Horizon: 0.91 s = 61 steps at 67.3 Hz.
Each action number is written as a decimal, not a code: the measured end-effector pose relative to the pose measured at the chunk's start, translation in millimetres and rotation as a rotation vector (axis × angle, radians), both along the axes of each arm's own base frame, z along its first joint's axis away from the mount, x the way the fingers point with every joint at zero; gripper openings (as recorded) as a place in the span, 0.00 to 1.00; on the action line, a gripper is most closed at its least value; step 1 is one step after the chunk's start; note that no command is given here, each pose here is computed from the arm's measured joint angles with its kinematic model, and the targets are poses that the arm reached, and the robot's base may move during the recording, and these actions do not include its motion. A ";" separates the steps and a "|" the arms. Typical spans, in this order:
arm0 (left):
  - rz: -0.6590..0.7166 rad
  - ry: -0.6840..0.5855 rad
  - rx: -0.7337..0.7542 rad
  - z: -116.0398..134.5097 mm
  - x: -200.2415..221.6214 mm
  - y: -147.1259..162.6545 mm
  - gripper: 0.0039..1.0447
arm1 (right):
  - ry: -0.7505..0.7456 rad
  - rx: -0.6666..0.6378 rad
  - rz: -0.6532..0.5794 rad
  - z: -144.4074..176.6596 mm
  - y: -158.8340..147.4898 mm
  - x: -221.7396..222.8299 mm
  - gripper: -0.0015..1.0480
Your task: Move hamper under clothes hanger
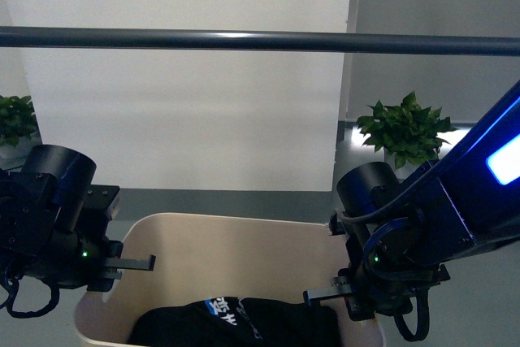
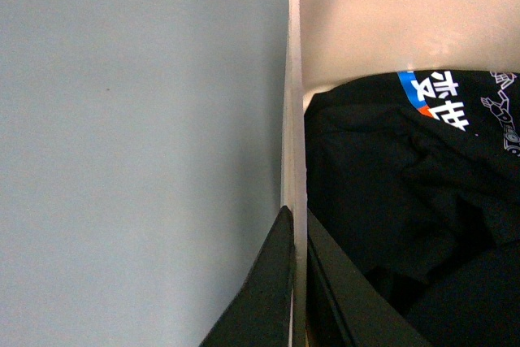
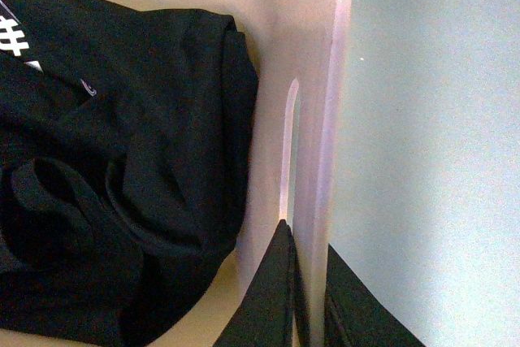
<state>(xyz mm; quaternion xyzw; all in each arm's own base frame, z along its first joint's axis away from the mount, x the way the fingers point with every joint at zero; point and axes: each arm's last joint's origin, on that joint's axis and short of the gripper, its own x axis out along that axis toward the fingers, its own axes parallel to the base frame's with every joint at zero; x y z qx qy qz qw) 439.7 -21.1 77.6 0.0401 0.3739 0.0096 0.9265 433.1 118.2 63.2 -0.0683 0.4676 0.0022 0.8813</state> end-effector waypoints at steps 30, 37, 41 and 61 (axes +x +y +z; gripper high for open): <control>0.005 0.000 0.003 0.0 0.0 1.1 0.04 | 0.001 0.005 0.008 -0.1 2.1 -0.6 0.03; -0.004 0.000 -0.004 0.0 0.0 -0.2 0.04 | -0.002 -0.005 -0.004 0.0 -0.5 0.1 0.03; -0.012 0.000 -0.005 0.0 -0.2 -3.2 0.04 | -0.002 -0.006 -0.014 0.0 -4.5 1.2 0.03; -0.019 0.000 -0.005 0.0 -0.3 -6.1 0.04 | -0.003 -0.009 -0.023 0.0 -7.9 2.0 0.03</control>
